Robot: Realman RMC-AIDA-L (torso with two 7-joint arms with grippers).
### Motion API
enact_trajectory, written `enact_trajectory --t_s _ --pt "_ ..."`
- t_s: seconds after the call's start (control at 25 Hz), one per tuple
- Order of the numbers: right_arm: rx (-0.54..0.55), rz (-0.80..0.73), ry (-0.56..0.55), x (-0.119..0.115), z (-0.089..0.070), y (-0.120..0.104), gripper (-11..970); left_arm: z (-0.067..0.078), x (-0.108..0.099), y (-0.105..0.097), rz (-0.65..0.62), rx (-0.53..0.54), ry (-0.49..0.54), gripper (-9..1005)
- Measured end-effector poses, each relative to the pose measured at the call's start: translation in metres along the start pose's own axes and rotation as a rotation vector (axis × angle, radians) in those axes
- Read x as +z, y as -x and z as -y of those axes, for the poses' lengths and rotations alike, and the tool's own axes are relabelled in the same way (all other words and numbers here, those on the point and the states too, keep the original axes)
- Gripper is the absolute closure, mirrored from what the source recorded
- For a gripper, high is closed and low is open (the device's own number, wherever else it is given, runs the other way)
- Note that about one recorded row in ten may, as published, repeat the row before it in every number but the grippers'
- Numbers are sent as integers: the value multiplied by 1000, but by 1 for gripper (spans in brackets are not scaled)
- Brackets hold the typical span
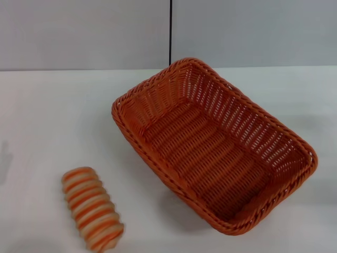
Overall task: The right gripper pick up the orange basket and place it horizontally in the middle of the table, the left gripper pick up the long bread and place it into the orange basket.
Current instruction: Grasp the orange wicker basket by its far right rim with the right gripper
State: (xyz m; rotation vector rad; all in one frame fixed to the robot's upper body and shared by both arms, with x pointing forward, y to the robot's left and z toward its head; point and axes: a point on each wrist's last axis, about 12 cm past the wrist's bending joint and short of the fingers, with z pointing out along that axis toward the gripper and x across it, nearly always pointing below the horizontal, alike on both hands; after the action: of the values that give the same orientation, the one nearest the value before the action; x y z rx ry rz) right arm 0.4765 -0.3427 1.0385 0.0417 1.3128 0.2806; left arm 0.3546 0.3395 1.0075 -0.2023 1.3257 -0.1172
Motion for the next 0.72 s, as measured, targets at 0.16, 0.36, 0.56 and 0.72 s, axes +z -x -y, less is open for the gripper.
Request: enact_trajectory --t_s 0.16,0.36,0.56,0.72 --pt "-17 -14 49 -7 0 2 407 -1 5 0 3 5 3 165" --pt "4 -112 218 -1 9 15 407 -3 12 0 2 19 -8 165" --pt "76 -249 312 12 20 35 408 -4 16 -1 -4 24 -13 165" --pt "124 -394 353 31 27 58 408 -5 19 -2 -12 29 -16 165"
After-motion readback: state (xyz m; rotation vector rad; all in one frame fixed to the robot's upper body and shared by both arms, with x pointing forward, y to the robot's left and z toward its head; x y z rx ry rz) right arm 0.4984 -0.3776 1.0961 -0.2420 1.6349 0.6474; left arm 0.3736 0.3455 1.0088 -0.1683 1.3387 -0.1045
